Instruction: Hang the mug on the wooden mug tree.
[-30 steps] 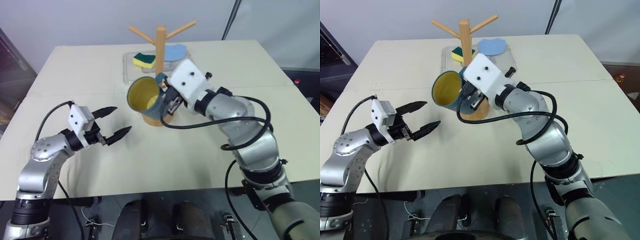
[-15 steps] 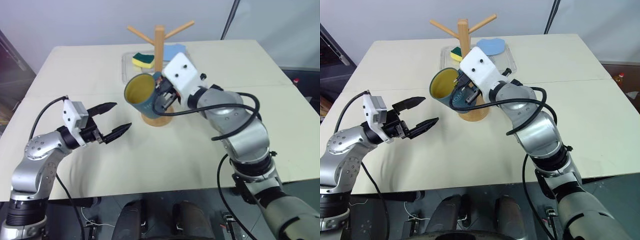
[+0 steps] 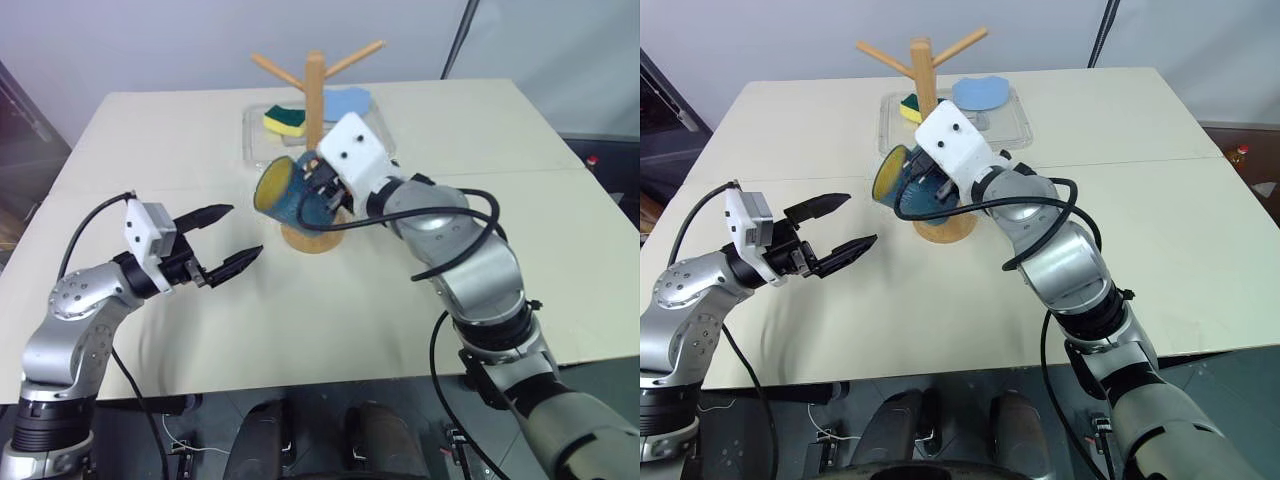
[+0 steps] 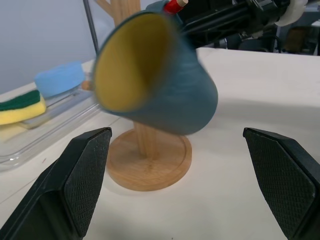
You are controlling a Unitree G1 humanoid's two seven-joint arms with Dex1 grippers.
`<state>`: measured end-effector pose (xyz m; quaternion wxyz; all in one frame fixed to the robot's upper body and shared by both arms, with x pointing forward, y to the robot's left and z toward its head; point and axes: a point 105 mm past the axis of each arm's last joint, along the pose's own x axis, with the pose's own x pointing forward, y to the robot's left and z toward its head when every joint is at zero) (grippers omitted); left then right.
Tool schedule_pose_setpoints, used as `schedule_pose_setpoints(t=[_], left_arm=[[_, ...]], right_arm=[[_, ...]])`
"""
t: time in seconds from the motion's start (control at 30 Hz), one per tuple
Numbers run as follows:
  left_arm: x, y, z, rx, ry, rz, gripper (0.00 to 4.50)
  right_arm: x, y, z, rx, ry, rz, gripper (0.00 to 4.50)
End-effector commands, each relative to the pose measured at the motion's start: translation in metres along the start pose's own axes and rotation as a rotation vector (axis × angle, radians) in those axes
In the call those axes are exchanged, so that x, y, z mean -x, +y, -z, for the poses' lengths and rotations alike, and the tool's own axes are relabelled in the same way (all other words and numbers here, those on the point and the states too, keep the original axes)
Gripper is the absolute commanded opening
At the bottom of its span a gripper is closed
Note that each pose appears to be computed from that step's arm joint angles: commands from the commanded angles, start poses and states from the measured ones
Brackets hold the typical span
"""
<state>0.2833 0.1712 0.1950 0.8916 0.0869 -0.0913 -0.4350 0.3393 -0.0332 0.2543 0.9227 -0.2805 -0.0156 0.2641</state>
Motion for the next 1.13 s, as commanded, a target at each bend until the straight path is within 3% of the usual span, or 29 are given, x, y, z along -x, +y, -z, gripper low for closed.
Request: schedule_pose_setpoints(t=[0.03, 0.17, 0.33, 0.53, 0.67, 0.77, 0.97, 1.13], left_arm=[[0.003, 0.003, -0.01, -0.044, -0.023, -0.01, 4.5], [0.006, 0.009, -0.007, -0.017, -0.022, -0.051, 4.5], [0.016, 0.028, 0.007, 0.046, 0.007, -0.179, 4.5], [0.037, 0.055, 0.036, 0.092, 0.05, -0.416, 4.5], [0.054, 0.07, 0.065, 0.144, 0.088, -0.6, 4.5], [0.063, 0.073, 0.081, 0.17, 0.101, -0.713, 4.5], [0.071, 0.068, 0.104, 0.215, 0.145, -0.802, 4.5], [0.075, 0.065, 0.107, 0.237, 0.148, -0.818, 4.5]], right_arm=[[0.012, -0.013, -0.026, 0.049, -0.107, 0.036, 3.01], [0.03, -0.023, -0.03, 0.096, -0.183, 0.001, 3.01], [0.061, -0.027, -0.007, 0.053, -0.265, -0.103, 3.01], [0.078, -0.024, 0.058, -0.243, -0.253, -0.108, 3.01], [0.075, -0.03, 0.113, -0.51, -0.202, 0.03, 3.01], [0.074, -0.033, 0.147, -0.578, -0.165, 0.137, 3.01], [0.075, -0.025, 0.173, -0.562, -0.12, 0.154, 3.01], [0.08, -0.025, 0.182, -0.551, -0.114, 0.147, 3.01]])
